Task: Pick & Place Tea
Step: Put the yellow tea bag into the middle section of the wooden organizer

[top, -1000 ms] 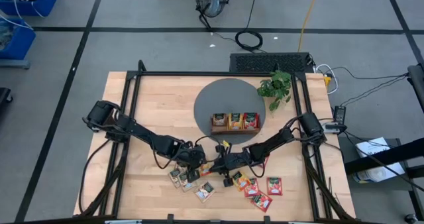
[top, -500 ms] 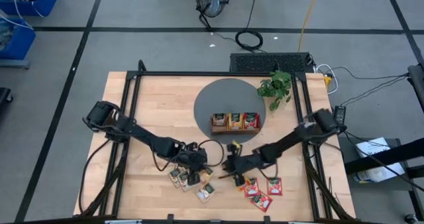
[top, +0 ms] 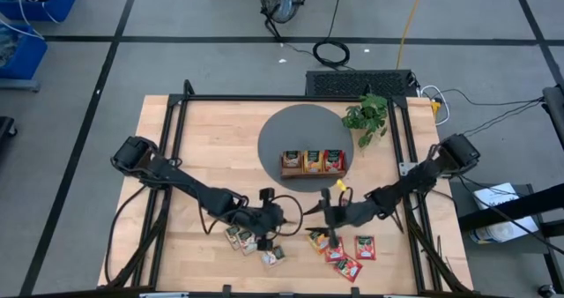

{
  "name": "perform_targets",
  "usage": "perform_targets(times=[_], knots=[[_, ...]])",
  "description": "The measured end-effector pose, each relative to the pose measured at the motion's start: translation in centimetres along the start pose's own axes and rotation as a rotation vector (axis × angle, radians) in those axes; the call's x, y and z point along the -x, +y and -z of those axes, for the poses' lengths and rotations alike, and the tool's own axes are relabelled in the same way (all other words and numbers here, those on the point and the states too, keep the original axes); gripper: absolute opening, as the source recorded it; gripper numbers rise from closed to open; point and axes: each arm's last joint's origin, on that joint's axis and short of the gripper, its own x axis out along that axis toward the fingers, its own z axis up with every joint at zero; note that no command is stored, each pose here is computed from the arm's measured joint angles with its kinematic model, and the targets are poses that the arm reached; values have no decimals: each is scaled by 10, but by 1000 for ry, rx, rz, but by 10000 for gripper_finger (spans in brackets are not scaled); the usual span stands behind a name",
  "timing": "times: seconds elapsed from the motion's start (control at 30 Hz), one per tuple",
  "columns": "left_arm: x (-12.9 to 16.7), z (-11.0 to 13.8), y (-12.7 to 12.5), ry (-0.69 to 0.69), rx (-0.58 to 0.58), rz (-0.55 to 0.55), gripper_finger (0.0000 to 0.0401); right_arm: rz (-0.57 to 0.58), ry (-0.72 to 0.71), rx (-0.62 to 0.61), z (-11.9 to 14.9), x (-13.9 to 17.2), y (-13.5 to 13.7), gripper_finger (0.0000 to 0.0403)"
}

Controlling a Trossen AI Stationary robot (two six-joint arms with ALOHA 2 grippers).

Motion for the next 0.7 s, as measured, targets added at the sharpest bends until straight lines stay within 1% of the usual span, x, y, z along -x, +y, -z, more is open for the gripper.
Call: perform_targets(times=[0.1,0.2,0.33,0.43,0.57,0.7], knots=[[3,-9,-3,-39,-23,-32,7,17,-57,-51,3,5,-9,204],[5,-11,-5,-64,-37,-62,4,36,-39,-69,11,7,-16,205],[5,-12,-3,-76,-33,-107,7,34,-46,-75,11,8,-17,202],[5,-13,-3,-90,-26,-109,3,30,-46,-51,11,8,-16,199],[5,-14,-4,-97,-23,-107,9,22,-46,-48,11,8,-16,197],[5,-14,-3,-99,-21,-108,4,3,-60,-51,9,8,-15,197]])
